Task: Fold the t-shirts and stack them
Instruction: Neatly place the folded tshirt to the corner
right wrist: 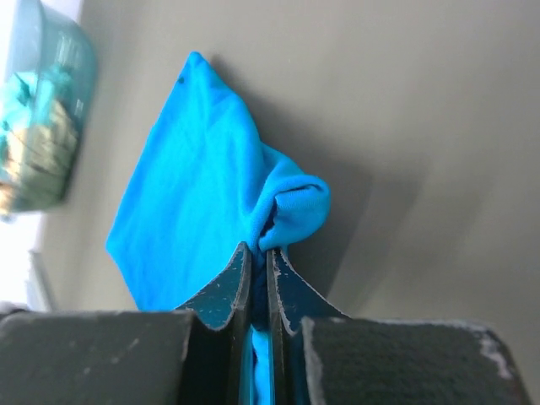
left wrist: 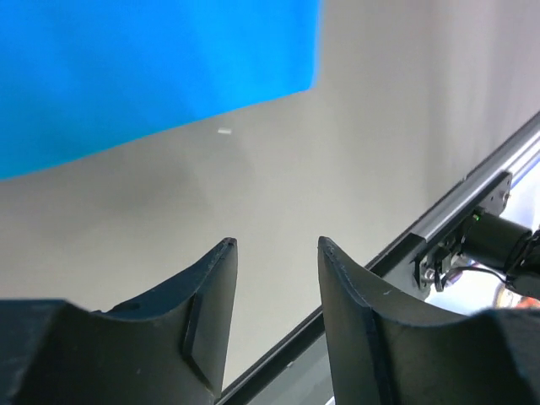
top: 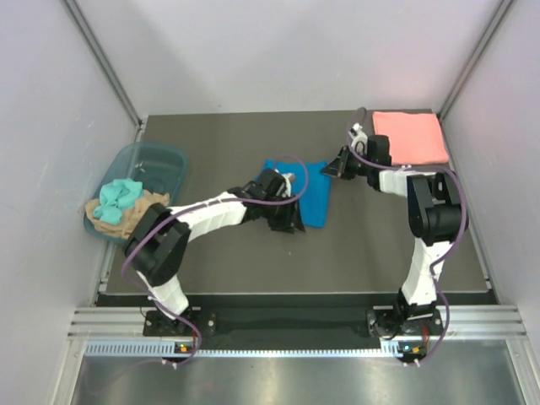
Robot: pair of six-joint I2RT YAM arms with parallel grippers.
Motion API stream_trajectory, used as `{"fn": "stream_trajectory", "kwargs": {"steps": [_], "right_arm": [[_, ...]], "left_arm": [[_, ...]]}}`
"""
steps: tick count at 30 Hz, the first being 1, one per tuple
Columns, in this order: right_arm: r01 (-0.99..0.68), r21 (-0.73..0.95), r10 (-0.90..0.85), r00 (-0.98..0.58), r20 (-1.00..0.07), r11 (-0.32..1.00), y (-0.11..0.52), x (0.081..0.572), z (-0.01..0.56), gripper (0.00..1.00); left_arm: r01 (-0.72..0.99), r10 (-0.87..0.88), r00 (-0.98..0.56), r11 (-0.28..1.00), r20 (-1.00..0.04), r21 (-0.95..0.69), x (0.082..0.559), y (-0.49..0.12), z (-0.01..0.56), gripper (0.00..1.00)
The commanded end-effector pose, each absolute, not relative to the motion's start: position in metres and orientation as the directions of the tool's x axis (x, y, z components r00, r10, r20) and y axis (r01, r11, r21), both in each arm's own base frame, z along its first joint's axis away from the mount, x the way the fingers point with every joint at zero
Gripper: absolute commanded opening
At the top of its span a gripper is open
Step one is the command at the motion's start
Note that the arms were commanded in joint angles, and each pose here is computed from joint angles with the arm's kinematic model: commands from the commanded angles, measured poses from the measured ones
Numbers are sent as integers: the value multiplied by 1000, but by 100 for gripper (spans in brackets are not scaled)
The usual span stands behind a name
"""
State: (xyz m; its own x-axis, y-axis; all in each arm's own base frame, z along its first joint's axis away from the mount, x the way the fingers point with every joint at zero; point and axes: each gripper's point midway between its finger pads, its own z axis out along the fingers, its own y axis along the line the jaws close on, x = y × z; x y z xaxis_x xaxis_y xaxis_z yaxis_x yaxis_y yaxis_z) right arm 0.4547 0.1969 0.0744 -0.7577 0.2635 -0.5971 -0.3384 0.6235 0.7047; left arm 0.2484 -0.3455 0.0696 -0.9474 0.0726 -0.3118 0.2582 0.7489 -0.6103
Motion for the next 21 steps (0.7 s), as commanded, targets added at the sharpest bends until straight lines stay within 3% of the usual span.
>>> {"fn": "stream_trajectory", "kwargs": {"steps": [1, 12, 21], "right_arm": [[-511, 521, 104, -638, -763, 684, 174, 469, 122, 0], [-527, 267, -109, -576, -810, 807, 87, 497, 155, 0], [-473, 61, -228, -528, -818, 879, 39, 521, 173, 0]], "left_arm": [[275, 65, -929, 782, -365, -559, 266, -306, 101, 49], [238, -4, -910, 814, -415, -529, 300, -268, 96, 49], [192, -55, -942, 720, -331, -667, 304, -293, 83, 48]]}}
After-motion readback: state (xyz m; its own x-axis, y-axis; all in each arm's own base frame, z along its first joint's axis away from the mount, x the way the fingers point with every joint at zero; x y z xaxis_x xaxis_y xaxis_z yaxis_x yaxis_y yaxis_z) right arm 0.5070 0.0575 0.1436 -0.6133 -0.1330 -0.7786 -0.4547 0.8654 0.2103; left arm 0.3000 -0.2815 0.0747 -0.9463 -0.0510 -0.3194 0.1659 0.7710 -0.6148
